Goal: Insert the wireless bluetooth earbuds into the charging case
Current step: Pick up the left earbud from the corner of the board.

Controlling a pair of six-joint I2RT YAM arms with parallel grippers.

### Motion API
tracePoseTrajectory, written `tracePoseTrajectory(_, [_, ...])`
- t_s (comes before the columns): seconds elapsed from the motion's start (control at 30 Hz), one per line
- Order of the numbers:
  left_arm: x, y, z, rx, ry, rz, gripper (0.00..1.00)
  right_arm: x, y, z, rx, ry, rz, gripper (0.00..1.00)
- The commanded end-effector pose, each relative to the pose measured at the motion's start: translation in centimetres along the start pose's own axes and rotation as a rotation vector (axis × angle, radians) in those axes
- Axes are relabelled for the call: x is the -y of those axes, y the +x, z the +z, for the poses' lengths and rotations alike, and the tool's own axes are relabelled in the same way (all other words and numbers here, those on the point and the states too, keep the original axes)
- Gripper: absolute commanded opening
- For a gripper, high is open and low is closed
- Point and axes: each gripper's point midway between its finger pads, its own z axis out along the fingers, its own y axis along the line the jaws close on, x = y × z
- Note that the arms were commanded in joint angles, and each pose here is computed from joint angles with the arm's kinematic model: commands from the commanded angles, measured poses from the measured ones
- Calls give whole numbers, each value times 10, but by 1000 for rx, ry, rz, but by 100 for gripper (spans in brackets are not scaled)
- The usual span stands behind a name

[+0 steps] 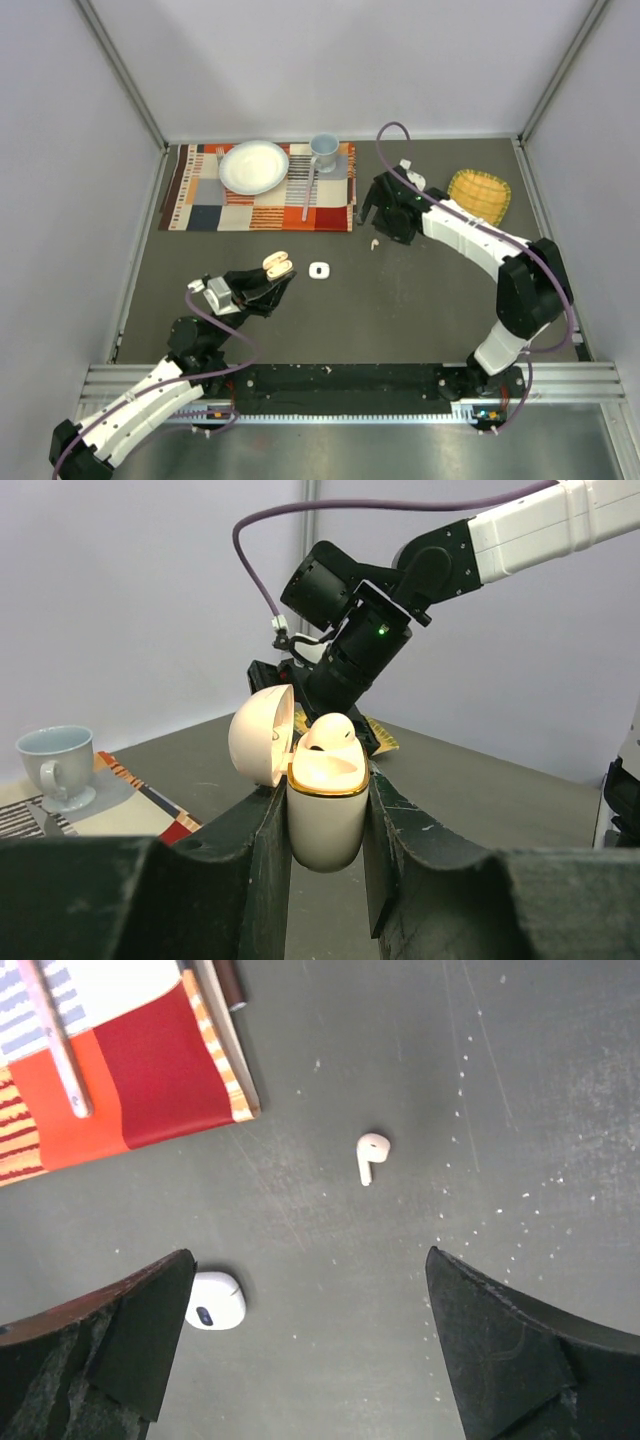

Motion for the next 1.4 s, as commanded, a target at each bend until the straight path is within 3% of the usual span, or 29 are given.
tracePoseTrajectory(0.0, [-5,27,-13,-42,-18,9,0,11,-1,9,-107,26,111,99])
tracePoseTrajectory(0.1, [-6,27,-13,-39,-22,10,0,8,8,20,-210,-5,158,99])
tracePoseTrajectory(0.23, [-6,27,-14,-39,-24,14,0,11,2,26,-187,21,175,98])
tracePoseTrajectory(0.37, [-7,28,-14,-42,-29,16,0,12,-3,30,-161,40,184,90])
tracePoseTrajectory(0.47, [-8,29,-14,-43,-34,16,0,11,-2,39,-172,52,186,77])
tracePoseTrajectory(0.5, [-8,30,-14,-44,-32,16,0,10,-1,41,-179,51,185,67])
tracePoseTrajectory(0.6, [-9,29,-14,-44,-35,17,0,10,2,50,-199,60,185,57])
tracePoseTrajectory(1.37, [-11,28,-13,-42,-47,32,0,20,5,83,-194,140,187,40])
